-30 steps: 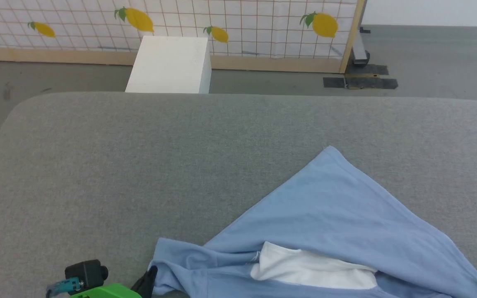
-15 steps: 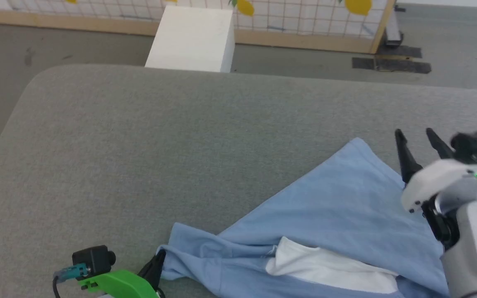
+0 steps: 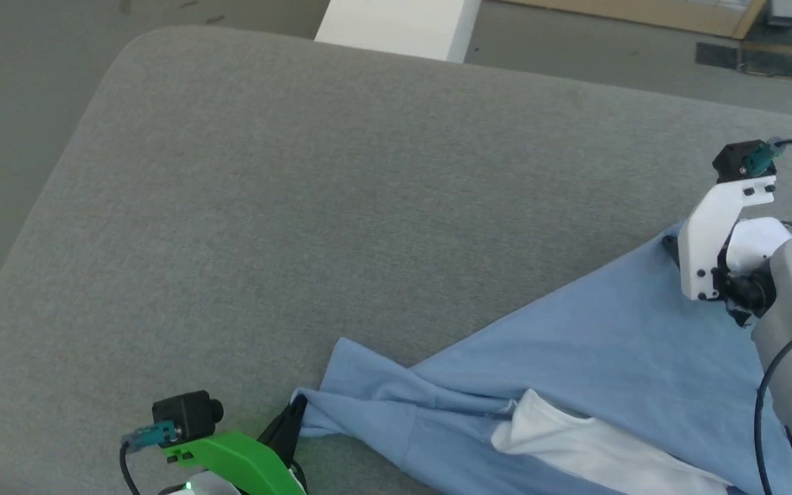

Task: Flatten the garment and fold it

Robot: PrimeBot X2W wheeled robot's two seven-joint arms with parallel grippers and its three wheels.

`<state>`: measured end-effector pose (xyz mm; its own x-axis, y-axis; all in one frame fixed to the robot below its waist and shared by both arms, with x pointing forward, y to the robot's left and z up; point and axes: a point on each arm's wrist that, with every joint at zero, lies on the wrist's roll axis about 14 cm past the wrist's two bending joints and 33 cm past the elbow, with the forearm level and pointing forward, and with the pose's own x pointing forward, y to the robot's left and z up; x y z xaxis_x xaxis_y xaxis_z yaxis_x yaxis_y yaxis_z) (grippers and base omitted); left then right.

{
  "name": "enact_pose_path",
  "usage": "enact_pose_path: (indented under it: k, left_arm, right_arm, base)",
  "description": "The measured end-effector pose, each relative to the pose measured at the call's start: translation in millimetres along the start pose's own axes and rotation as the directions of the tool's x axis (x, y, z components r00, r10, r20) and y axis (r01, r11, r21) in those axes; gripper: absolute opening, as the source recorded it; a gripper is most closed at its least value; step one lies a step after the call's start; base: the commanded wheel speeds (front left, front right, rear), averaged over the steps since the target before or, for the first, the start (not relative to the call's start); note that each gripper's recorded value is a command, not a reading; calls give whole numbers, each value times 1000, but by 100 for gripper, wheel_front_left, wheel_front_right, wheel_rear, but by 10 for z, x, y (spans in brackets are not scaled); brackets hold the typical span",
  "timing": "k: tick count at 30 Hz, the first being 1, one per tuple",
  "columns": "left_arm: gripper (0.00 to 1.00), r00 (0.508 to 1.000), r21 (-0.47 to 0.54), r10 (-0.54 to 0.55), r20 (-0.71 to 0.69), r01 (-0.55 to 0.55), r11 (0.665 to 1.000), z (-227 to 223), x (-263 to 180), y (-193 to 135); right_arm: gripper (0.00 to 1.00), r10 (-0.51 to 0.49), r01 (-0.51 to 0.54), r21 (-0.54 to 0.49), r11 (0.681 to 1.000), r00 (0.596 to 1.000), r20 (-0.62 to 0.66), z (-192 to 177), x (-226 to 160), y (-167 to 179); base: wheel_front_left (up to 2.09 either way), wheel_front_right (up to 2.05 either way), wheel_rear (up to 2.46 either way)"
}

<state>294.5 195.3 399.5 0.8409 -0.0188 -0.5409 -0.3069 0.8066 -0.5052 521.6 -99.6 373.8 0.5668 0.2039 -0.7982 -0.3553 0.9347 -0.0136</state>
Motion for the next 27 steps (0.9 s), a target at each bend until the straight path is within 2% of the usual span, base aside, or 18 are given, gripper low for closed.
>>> enact_pose_path:
  k: [2,3,4,5,7,10,13,16,20,23,24,27]
  left_arm:
    - [0,1000,-6,14,-2,-14,1000,-15,-8,42]
    - [0,1000,-8,24,-5,-24,1000,-29,-13,69]
    - [0,999,-10,30,-9,-30,999,-43,-18,92]
    - [0,999,-11,36,-10,-37,999,-51,-21,109]
    - [0,999,-13,42,-9,-42,999,-55,-27,128]
    - [0,999,-11,33,-6,-33,999,-49,-28,104]
    - [0,1000,-5,16,5,-16,1000,-18,-32,64]
    - [0,1000,7,-1,21,1,1000,34,-50,36]
    - [0,998,33,-30,54,29,999,127,-84,-25]
    - [0,994,53,-56,89,51,997,207,-98,-92]
    - [0,984,82,-97,147,85,993,360,-99,-205]
    - [0,967,115,-149,205,127,985,518,-105,-355]
  right_arm:
    - [100,-2,0,-21,1000,999,-54,3,49,26]
    - [77,-4,1,-31,1000,997,-80,8,67,34]
    - [49,-6,3,-38,999,995,-101,9,81,39]
    - [36,-9,3,-45,999,993,-118,7,91,48]
    - [0,-5,-1,-42,999,992,-123,22,84,74]
    - [0,10,-12,-31,999,998,-69,60,52,139]
    - [0,10,-10,1,1000,998,67,93,-26,129]
    - [0,3,-15,48,999,970,244,169,-184,127]
    - [0,-29,-24,104,994,878,478,284,-528,100]
    - [0,-69,-19,143,990,808,585,222,-795,36]
    - [0,-129,-1,200,980,760,637,58,-1052,-100]
    - [0,-197,28,258,966,728,656,-136,-1298,-264]
  base:
    - [0,0,0]
    - [0,0,0]
    - [0,0,0]
    - [0,0,0]
    - [0,0,0]
    - [0,0,0]
    - [0,0,0]
    - [0,0,0]
    - [0,0,0]
    - [0,0,0]
    - [0,0,0]
    - [0,0,0]
